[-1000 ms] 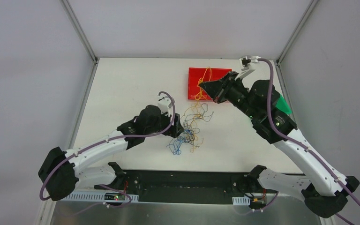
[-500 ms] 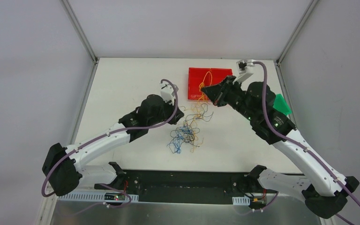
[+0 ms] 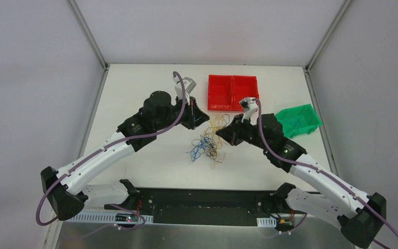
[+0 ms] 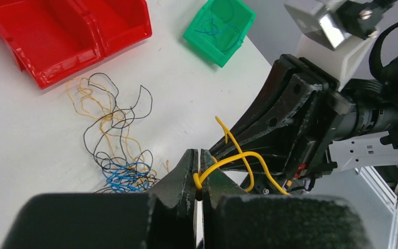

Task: Untangle the cables
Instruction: Untie the cable, then place the cable in the bin.

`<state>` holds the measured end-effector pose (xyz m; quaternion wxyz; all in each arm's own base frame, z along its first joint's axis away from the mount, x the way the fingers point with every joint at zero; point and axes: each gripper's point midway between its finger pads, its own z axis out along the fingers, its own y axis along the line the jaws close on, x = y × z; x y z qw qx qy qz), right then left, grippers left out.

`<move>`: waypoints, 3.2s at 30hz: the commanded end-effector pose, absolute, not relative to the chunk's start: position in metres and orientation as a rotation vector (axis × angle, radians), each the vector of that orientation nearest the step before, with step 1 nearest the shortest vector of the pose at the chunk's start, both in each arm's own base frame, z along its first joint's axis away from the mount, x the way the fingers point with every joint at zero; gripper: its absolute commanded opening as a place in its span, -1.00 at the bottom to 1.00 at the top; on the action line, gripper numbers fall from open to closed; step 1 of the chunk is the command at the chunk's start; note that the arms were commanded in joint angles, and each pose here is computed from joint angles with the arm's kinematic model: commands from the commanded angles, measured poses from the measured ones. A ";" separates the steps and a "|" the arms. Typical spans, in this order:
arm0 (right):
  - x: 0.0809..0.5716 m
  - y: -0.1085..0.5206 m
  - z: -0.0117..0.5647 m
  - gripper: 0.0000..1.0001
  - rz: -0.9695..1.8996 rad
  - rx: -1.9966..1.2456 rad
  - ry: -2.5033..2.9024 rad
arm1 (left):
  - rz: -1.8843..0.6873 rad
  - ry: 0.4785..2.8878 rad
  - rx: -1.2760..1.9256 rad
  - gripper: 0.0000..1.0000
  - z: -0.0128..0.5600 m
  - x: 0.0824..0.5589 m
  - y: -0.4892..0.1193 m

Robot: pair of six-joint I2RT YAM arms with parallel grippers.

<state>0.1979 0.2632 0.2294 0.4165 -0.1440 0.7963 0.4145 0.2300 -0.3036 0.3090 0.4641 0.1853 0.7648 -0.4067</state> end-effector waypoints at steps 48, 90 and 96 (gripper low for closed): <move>0.251 0.251 0.274 -1.00 0.924 -0.225 1.804 | -1.070 1.928 0.311 -1.00 0.323 0.283 -0.337; 0.513 0.101 0.099 -1.00 0.216 0.655 2.311 | -1.068 1.877 0.229 0.11 0.227 0.533 -0.474; 0.508 0.091 0.096 -1.00 0.147 0.662 2.320 | -1.058 1.857 0.240 0.20 0.256 0.523 -0.463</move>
